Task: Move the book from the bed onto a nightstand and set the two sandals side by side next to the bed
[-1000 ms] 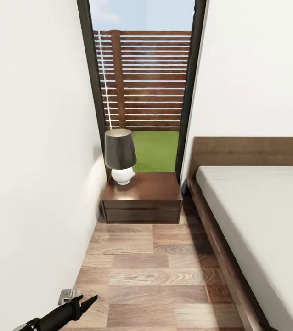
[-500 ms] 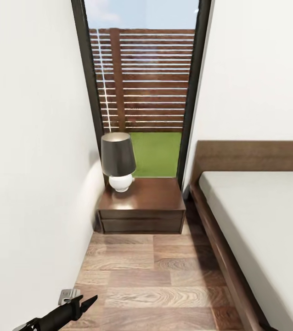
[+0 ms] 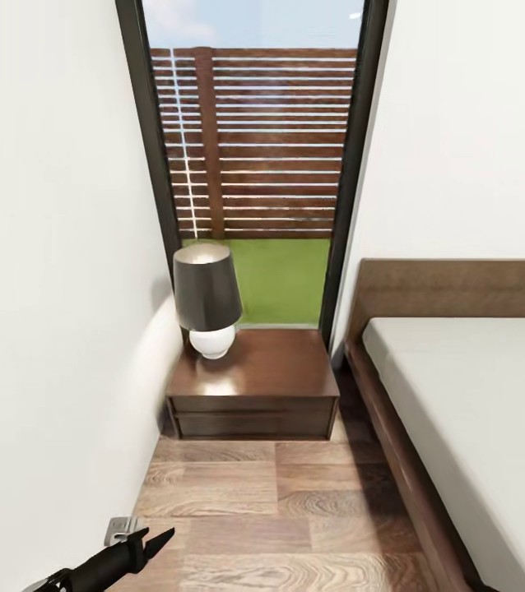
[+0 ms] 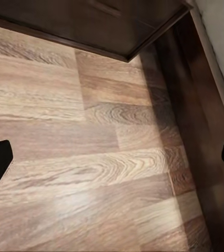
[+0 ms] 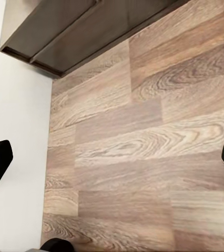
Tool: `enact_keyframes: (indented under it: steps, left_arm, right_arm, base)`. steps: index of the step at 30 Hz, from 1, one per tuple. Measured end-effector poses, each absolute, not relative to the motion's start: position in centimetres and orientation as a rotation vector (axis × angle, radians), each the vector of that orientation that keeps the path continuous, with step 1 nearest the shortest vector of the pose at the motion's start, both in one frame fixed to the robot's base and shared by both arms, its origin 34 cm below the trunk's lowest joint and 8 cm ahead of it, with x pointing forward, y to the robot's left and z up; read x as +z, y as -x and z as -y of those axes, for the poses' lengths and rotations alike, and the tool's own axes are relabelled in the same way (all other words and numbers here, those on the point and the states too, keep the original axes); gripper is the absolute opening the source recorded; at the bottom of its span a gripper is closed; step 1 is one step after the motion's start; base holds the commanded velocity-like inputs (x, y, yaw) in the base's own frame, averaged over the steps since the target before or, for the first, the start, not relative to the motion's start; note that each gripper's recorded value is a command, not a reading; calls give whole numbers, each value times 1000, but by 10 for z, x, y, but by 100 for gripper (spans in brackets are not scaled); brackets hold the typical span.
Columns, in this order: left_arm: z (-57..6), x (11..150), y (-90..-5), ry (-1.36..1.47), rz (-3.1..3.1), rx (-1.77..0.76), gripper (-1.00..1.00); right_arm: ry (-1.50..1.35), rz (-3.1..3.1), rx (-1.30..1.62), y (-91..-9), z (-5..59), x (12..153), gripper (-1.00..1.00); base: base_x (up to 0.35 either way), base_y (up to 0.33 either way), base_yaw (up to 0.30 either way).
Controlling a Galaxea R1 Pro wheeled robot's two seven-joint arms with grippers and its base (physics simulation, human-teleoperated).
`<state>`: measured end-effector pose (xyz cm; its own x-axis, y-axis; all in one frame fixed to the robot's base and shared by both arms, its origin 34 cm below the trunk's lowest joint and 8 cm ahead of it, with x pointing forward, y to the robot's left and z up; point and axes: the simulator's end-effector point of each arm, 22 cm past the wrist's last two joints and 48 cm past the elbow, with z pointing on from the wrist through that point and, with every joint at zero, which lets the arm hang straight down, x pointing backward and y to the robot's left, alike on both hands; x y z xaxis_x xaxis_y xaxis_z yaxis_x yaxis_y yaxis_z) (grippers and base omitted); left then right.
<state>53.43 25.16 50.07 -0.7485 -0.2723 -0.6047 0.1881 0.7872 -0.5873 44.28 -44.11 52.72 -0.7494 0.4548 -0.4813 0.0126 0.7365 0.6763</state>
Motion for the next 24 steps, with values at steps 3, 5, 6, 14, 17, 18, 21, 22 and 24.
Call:
enact_keyframes:
  steps: [3, 5, 6, 14, 17, 18, 21, 22, 24]
  left_arm:
    - [-252, 501, -534, 62, -2267, -841, 100]
    - [-252, 501, -534, 62, -2267, -841, 100]
    - [-252, 501, -534, 62, -2267, -841, 100]
    - [-252, 501, -534, 62, -2267, -841, 100]
    - [-252, 500, -534, 63, -2268, -842, 100]
    - [-252, 500, -534, 63, -2268, -842, 100]
    - [-252, 500, -534, 63, -2269, -842, 100]
    - [-252, 499, -534, 63, -2270, -842, 100]
    - [-252, 499, -533, 64, -2271, -842, 100]
  right_arm:
    - [-351, -2284, 883, -443, 441, 527, 100]
    - [-351, -2284, 883, -443, 441, 527, 100]
    - [-351, -2284, 883, -443, 441, 527, 100]
    - [-351, -2284, 883, -443, 441, 527, 100]
    - [-351, -2285, 883, -443, 441, 527, 100]
    - [-351, -2285, 883, -443, 441, 527, 100]
    - [-351, -2286, 884, -442, 441, 526, 100]
    - [-352, -2287, 884, -442, 441, 526, 100]
    - [-353, -2288, 884, -442, 441, 526, 100]
  base:
    - [326, 0, 0]
    - [326, 0, 0]
    - [326, 0, 0]
    - [326, 0, -22]
    - [326, 0, -88]
    - [326, 0, -113]
    - [258, 0, -139]
    - [114, 0, -188]
    - [69, 0, -207]
